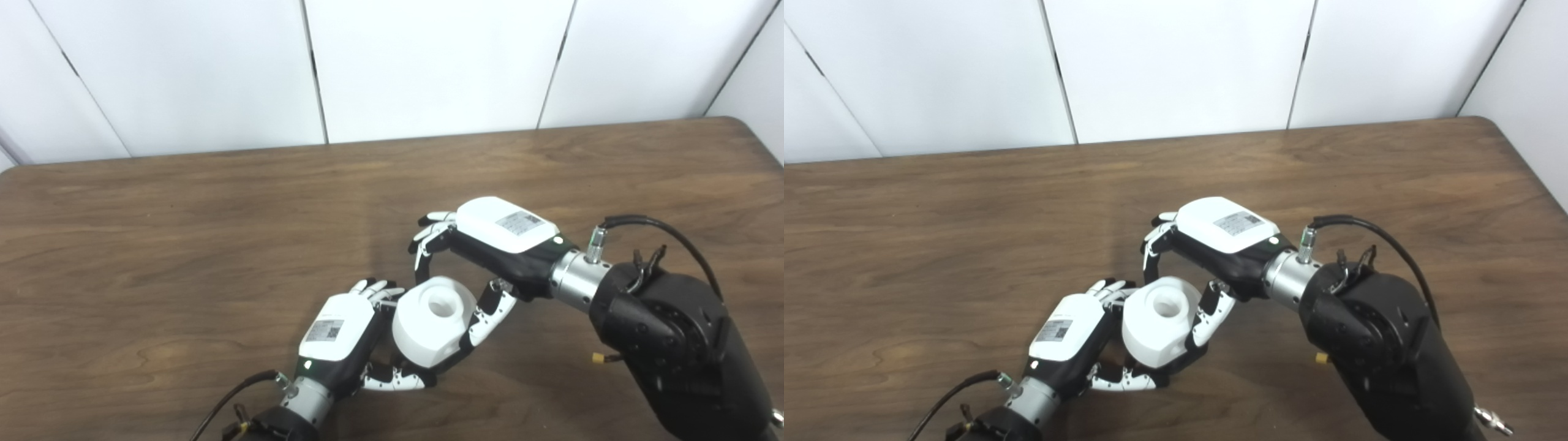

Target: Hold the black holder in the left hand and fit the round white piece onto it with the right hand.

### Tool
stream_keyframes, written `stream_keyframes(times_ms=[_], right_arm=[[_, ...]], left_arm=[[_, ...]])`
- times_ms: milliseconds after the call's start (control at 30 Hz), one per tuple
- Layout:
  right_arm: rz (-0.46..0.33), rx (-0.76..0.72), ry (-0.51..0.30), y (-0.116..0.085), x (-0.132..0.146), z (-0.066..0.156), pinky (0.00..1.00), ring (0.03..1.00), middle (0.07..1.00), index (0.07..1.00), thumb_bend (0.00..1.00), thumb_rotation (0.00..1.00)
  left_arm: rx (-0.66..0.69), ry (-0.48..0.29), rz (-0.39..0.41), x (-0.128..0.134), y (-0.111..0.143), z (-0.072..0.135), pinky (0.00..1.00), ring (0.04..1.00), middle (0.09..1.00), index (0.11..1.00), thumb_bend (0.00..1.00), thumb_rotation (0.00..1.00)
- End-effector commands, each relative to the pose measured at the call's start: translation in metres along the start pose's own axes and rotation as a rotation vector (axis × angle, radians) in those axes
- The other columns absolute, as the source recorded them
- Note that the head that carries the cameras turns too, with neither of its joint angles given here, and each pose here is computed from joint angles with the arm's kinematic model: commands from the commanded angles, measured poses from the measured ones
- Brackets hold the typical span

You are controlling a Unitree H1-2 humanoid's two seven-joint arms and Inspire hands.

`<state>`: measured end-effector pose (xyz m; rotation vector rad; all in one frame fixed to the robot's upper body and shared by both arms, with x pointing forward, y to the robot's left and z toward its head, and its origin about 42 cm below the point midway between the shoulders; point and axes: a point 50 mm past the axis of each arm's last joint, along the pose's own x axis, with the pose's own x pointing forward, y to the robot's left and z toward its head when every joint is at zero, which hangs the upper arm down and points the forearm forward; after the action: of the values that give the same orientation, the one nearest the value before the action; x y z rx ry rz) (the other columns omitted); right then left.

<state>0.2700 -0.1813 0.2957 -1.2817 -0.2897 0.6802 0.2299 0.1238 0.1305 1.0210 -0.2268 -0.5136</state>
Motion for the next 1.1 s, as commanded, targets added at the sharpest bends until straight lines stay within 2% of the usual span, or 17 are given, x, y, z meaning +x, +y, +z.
stream_keyframes(times_ms=[0,500,1067], right_arm=[[-0.003,-0.062,-0.014,-0.009,-0.003,-0.001,0.85,0.924,0.798,0.482,0.53,0.14],[0.022,-0.087,-0.016,-0.008,-0.003,-0.002,0.84,0.913,0.795,0.482,0.53,0.14],[-0.026,-0.1,-0.029,0.002,-0.001,0.004,0.84,0.898,0.786,0.481,0.53,0.14]], left_arm=[[0.018,0.02,-0.091,0.0,-0.014,0.0,0.96,0.894,0.828,0.485,0.52,0.06],[0.019,0.016,-0.091,0.0,-0.013,-0.002,0.95,0.891,0.827,0.484,0.52,0.06],[0.017,0.021,-0.091,0.002,-0.015,-0.001,0.95,0.892,0.828,0.485,0.52,0.06]])
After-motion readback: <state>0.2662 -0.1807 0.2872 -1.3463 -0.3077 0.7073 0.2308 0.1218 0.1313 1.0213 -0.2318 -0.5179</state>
